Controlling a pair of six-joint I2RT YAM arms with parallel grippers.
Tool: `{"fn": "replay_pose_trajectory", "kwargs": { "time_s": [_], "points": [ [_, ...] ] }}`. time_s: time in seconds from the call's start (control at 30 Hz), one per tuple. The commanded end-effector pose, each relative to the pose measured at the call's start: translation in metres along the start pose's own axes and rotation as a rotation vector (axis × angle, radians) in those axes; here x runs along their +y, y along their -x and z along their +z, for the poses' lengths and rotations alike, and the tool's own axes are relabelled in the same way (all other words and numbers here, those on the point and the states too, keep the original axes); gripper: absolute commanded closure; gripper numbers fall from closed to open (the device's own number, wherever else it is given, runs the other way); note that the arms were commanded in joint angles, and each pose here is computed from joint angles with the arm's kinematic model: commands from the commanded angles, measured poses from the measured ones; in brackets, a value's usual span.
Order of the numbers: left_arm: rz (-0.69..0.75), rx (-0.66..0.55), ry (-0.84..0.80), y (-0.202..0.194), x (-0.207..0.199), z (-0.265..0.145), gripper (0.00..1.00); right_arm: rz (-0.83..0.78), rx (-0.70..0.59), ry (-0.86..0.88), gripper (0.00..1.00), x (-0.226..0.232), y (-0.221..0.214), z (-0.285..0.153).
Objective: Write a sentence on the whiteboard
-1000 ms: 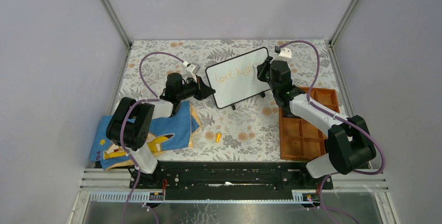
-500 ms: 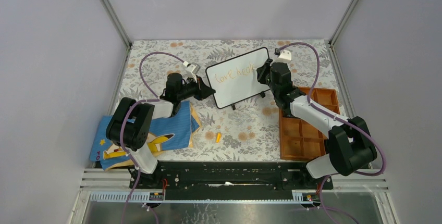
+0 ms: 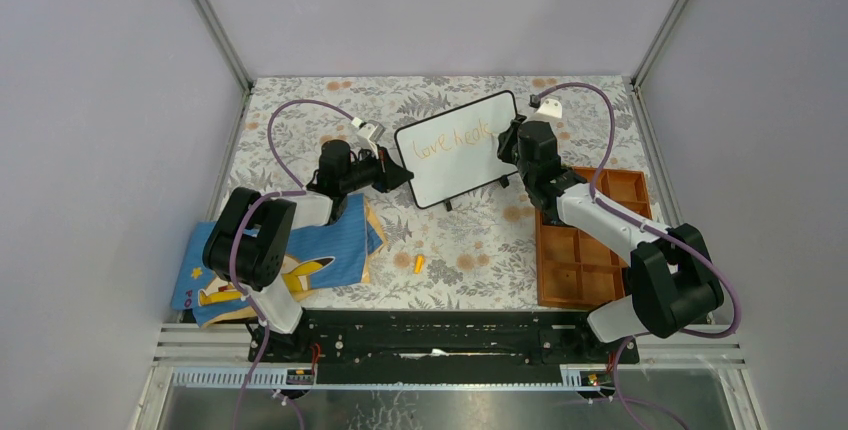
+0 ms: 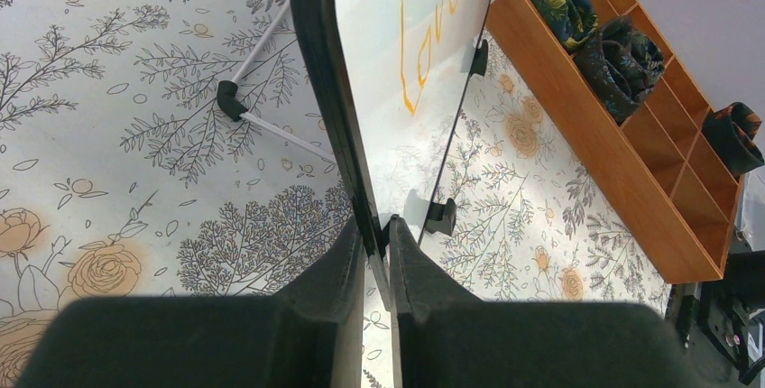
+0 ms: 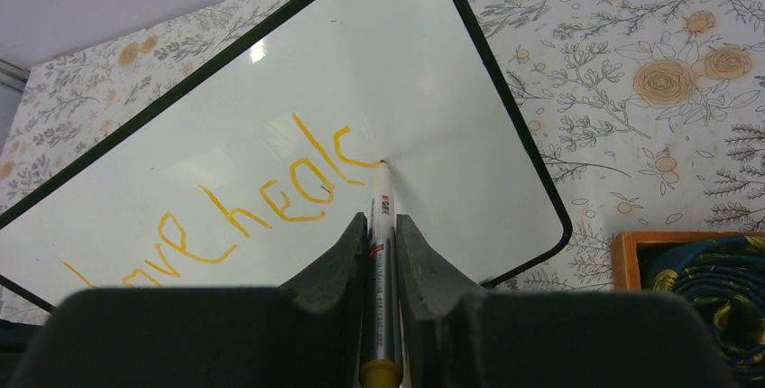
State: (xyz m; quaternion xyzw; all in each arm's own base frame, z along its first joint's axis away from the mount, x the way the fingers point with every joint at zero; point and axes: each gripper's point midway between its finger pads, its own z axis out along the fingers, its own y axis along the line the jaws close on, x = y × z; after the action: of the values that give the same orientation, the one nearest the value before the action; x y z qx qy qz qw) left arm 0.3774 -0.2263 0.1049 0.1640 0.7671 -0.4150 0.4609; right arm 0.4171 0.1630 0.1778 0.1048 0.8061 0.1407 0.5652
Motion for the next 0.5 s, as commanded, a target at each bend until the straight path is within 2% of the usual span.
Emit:
{"fn": "replay_pose_trajectory", "kwargs": {
  "time_s": [0.0,0.47],
  "points": [
    [0.018,0.075,0.064,-0.025,0.013,-0.001,1.00,0.010,-0.040,-0.010,1.00,0.001,0.018,-0.003],
    [0.019,0.077,0.067,-0.026,0.013,-0.001,1.00,-0.028,0.034,0.057,1.00,0.013,0.004,-0.002]
  ]
}}
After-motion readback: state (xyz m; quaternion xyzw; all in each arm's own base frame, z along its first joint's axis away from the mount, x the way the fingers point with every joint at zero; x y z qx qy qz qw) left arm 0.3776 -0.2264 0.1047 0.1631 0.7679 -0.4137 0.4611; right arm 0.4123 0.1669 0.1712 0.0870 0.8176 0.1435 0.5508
